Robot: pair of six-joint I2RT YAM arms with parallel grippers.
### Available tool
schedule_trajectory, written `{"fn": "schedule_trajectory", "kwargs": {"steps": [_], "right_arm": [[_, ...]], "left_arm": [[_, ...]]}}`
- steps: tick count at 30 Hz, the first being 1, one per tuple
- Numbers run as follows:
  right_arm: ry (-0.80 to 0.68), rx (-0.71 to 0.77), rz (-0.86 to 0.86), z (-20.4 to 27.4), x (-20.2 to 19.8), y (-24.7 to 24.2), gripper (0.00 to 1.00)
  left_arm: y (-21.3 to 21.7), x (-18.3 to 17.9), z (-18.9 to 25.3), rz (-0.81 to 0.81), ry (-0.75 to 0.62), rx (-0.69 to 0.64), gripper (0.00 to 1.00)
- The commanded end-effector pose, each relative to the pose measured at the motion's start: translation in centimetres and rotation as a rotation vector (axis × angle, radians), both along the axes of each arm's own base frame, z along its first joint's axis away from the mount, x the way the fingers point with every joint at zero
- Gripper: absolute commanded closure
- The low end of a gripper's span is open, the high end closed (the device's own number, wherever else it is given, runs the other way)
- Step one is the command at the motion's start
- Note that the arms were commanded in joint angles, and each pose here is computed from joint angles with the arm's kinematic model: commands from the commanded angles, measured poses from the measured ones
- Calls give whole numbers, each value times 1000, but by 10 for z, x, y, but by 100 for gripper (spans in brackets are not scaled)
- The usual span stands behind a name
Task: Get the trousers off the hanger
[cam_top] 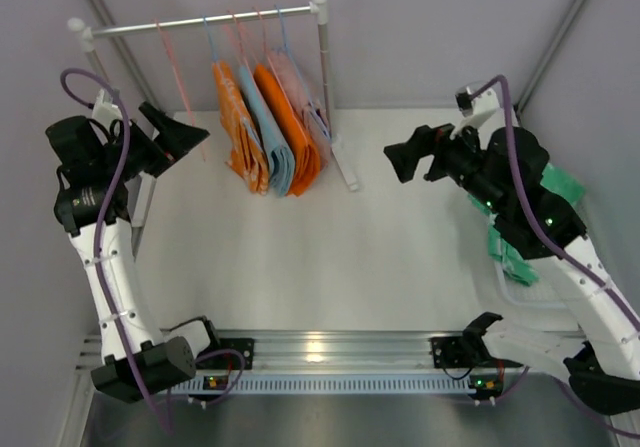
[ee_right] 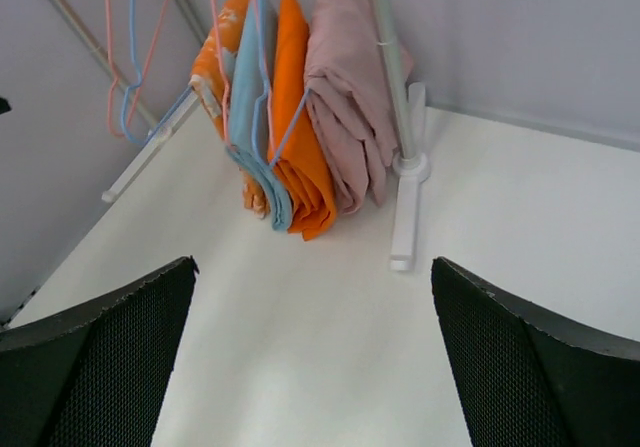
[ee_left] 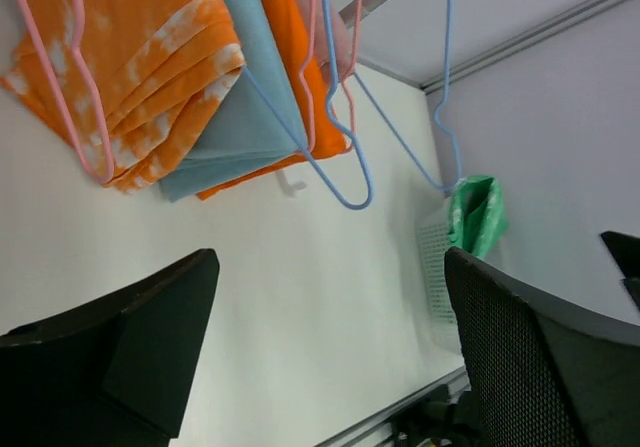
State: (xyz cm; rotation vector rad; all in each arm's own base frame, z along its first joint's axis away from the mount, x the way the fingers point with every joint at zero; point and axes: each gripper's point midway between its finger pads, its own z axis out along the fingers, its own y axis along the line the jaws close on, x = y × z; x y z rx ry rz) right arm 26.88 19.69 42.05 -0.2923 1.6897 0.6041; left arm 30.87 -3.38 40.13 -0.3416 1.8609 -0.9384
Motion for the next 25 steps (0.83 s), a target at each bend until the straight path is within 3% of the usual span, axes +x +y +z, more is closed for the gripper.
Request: {"fn": "schedule_trajectory", "kwargs": {"steps": [1, 4, 9, 17, 25], "right_arm": [[-121, 45, -101, 27, -13, -45, 1], [-131, 43, -216, 15, -22, -86, 0], [-141, 2, -374, -21, -34, -137, 0], [-120, -1, -523, -71, -66, -179, 1], [-130, 7, -494, -66, -70, -174, 0]], "left_arm": [[12, -25, -28, -23, 56, 261, 1], [20, -45, -45, -43, 66, 432, 1], [24, -86, -44, -35, -45, 690, 1], [21, -121, -50, -10, -110, 813, 1], [27, -122, -52, 20, -117, 849, 1]]}}
